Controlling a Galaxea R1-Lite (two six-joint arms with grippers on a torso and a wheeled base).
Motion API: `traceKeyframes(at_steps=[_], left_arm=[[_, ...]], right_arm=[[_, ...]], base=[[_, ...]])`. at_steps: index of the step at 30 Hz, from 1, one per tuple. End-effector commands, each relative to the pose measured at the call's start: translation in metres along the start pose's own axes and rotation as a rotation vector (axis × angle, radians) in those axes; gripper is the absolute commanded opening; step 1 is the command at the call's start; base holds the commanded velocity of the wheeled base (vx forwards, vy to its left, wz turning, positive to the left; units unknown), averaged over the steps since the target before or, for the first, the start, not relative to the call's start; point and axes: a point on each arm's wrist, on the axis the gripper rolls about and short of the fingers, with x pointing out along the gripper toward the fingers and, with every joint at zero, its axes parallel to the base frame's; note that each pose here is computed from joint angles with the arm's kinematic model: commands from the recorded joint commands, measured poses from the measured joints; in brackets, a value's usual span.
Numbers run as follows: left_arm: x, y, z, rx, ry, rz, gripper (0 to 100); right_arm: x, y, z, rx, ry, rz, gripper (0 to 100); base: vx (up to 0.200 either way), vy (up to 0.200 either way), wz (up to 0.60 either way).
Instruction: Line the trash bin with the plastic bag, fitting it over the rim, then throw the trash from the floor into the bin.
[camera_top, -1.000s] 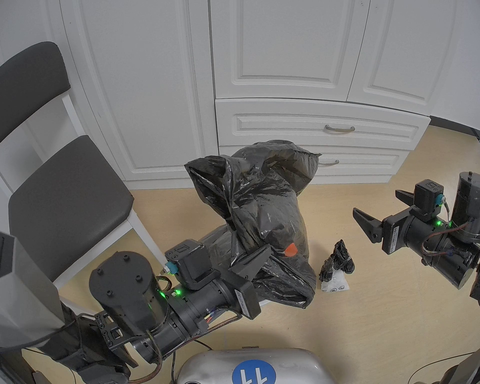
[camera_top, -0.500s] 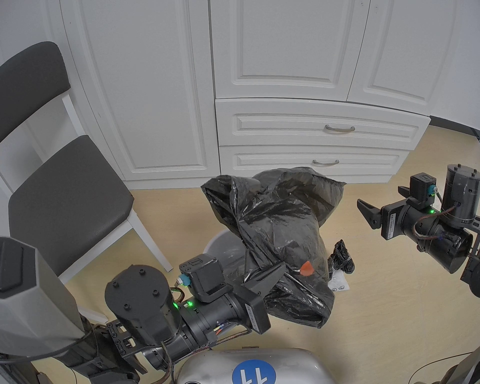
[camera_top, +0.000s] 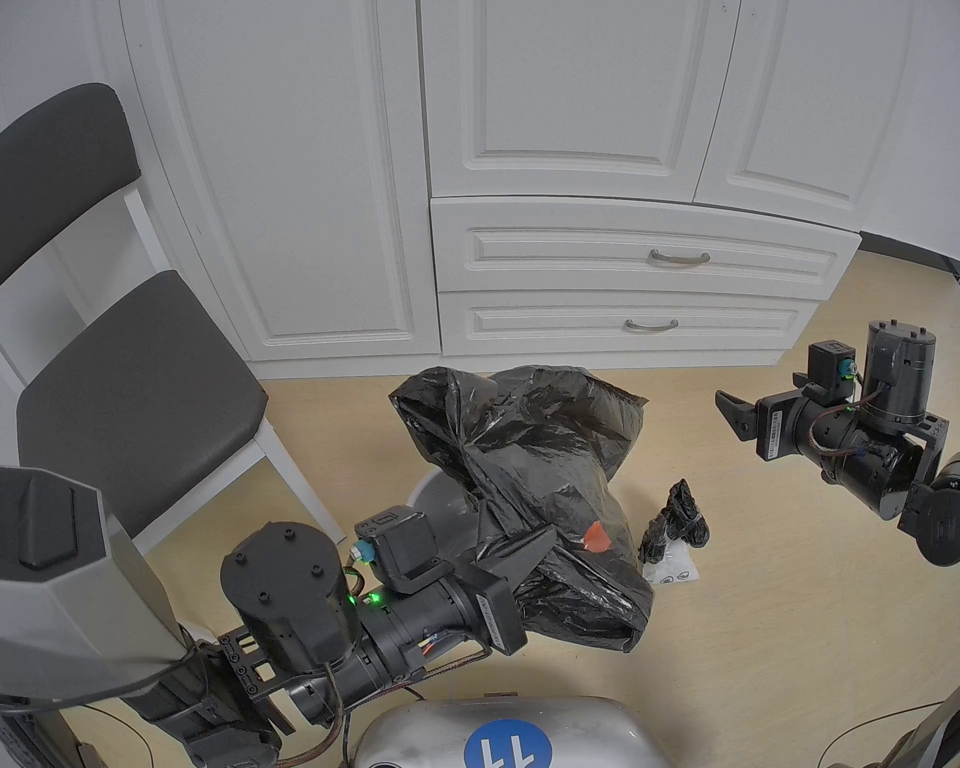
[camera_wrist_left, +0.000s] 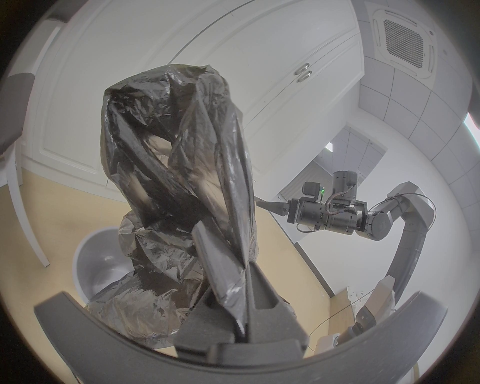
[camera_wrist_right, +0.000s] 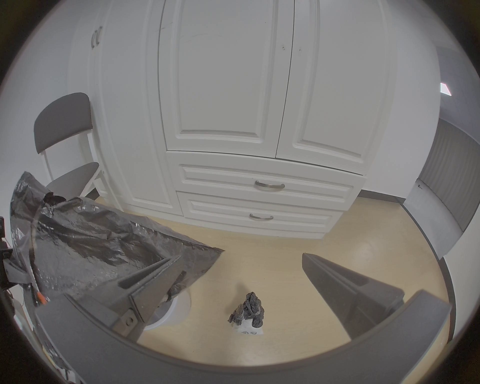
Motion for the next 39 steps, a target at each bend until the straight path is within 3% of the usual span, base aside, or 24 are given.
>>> traceKeyframes(at_steps=[1,10,16,23,28,29,33,39], left_arm=[[0.001,-0.002,0.003,0.0,-0.015,-0.009,0],[0.032,-0.006,0.022,0.004,-0.12,-0.059,0],[0.038,0.005,0.024,0.018,-0.096,-0.113,0],[0.034,0.041,0.01,0.008,-0.028,-0.023,0],[0.022,0.047,-0.002,-0.007,0.032,0.012,0],[0.01,0.054,-0.01,-0.02,0.08,0.056,0],[-0.004,0.066,-0.016,-0.03,0.12,0.11,0],[-0.029,0.081,-0.016,0.019,0.174,0.165,0]], right_arm=[[0.01,0.0,-0.006,-0.005,0.026,-0.007,100],[0.018,-0.002,-0.004,0.036,0.023,-0.021,100],[0.019,-0.005,-0.002,0.049,0.014,-0.031,100],[0.021,-0.005,-0.002,0.049,0.014,-0.031,100],[0.024,-0.004,-0.004,0.046,0.023,-0.029,100],[0.027,-0.003,-0.007,0.045,0.031,-0.024,100],[0.032,-0.001,-0.009,0.056,0.041,-0.019,100],[0.041,0.002,-0.013,0.082,0.071,0.057,100]], base=[[0.0,0.0,0.0],[0.0,0.0,0.0],[0.0,0.0,0.0],[0.0,0.0,0.0],[0.0,0.0,0.0],[0.0,0.0,0.0],[0.0,0.0,0.0],[0.0,0.0,0.0]])
